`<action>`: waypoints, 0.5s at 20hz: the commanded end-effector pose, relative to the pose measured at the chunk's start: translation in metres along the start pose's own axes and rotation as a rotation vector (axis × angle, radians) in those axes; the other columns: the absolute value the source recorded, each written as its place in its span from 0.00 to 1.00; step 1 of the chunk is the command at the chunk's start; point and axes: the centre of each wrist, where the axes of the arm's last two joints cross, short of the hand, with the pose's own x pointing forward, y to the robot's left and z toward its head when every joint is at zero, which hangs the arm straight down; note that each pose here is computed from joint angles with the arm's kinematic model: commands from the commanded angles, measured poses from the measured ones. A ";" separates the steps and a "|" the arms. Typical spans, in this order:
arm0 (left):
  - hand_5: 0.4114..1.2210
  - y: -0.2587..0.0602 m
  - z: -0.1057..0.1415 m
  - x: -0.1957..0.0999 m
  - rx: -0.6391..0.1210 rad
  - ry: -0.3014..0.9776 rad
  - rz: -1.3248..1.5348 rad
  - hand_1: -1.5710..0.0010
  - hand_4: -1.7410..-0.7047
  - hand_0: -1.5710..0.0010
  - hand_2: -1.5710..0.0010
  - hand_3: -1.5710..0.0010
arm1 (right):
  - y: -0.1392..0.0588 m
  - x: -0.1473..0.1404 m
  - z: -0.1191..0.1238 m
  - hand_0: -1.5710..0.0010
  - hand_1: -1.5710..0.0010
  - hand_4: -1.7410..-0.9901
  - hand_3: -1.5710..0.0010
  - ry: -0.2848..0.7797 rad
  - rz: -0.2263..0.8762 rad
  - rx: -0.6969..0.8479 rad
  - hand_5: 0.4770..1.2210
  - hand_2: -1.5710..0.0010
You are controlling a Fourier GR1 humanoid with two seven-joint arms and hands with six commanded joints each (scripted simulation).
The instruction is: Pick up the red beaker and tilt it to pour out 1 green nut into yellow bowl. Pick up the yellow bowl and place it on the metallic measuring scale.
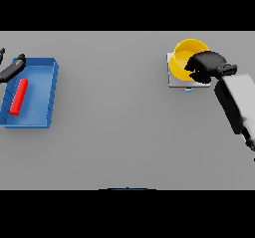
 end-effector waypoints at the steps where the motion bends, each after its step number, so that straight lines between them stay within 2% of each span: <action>1: 0.38 0.001 -0.001 0.000 -0.003 0.005 0.005 1.00 0.98 1.00 1.00 1.00 | 0.002 -0.003 0.001 0.28 0.16 0.05 0.33 -0.008 -0.008 -0.010 1.00 0.15; 3: 0.39 0.002 -0.001 -0.002 -0.002 -0.005 0.003 1.00 0.97 1.00 1.00 1.00 | 0.002 -0.005 0.001 0.54 0.38 0.16 0.47 0.006 -0.031 -0.004 0.80 0.34; 5: 0.39 -0.003 -0.002 -0.003 0.001 -0.001 0.003 1.00 0.98 1.00 1.00 1.00 | 0.004 -0.003 -0.001 0.71 0.55 0.24 0.57 0.019 -0.027 0.021 0.66 0.49; 7: 0.37 -0.003 -0.003 -0.002 -0.007 -0.004 0.003 1.00 0.98 1.00 1.00 1.00 | -0.002 -0.004 -0.001 0.81 0.70 0.30 0.64 0.026 -0.003 0.031 0.57 0.62; 8: 0.37 -0.002 -0.003 0.001 0.001 -0.003 0.004 1.00 0.98 1.00 1.00 1.00 | 0.001 -0.007 0.000 0.85 0.76 0.32 0.67 0.023 0.005 0.035 0.54 0.67; 10: 0.36 -0.001 -0.002 -0.003 0.000 -0.003 0.008 1.00 0.98 1.00 1.00 1.00 | 0.001 -0.010 0.001 0.90 0.84 0.36 0.71 0.001 0.023 0.037 0.49 0.76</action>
